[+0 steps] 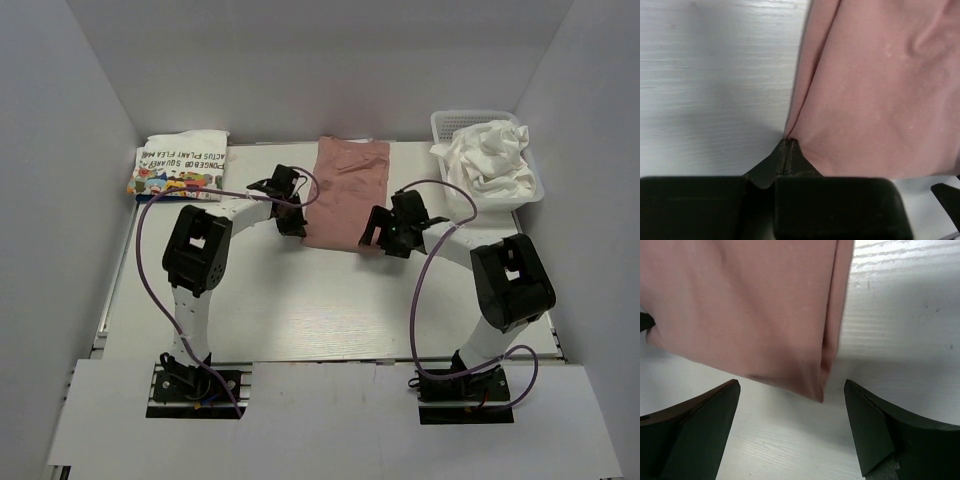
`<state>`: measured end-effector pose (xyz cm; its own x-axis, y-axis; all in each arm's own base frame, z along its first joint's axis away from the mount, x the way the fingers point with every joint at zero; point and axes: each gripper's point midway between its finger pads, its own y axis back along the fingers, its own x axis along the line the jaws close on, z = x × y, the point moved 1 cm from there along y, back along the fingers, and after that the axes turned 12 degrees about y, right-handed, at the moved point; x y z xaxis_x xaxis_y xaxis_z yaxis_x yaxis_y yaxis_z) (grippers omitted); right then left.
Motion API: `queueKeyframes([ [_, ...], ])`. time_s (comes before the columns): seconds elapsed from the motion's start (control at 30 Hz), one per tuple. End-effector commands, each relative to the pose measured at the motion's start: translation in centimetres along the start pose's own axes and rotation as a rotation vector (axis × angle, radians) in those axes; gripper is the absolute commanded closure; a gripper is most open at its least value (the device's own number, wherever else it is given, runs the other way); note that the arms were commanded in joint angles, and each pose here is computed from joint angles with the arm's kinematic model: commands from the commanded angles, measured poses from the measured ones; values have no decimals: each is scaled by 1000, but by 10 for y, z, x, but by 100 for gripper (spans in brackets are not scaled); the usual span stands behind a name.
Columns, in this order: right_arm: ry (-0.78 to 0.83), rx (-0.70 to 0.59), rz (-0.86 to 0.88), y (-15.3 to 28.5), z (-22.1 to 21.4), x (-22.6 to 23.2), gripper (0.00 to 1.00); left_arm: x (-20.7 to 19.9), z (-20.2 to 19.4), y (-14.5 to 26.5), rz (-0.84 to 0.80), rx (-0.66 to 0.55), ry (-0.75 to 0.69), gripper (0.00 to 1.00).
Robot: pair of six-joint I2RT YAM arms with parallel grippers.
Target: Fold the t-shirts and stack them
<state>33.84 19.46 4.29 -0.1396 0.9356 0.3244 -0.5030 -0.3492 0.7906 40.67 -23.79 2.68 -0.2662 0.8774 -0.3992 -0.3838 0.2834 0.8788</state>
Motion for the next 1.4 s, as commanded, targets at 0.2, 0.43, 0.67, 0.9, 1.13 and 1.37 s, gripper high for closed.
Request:
queueKeyframes([
  [0.2, -49, -24, -18, -21, 9, -3, 28, 14, -33, -6, -8, 70, -19, 100],
  [0.43, -45, -65, -48, -17, 12, -9, 97, 0, -37, 28, -142, 3, -77, 100],
  [0.67, -46, -4, 78, 18, -33, 6, 100, 13, -74, 43, -144, 70, -99, 100],
  [0.9, -1, -19, 208, 86, -65, 34, 100, 8, -103, 113, -253, 32, -90, 100],
  [1.13, 32, -170, 298, 145, -37, 59, 100, -13, -101, 168, -346, -45, -88, 100],
  [1.37, 4, -318, 242, 160, 24, 69, 100, -50, -51, 200, -384, -209, -82, 100],
])
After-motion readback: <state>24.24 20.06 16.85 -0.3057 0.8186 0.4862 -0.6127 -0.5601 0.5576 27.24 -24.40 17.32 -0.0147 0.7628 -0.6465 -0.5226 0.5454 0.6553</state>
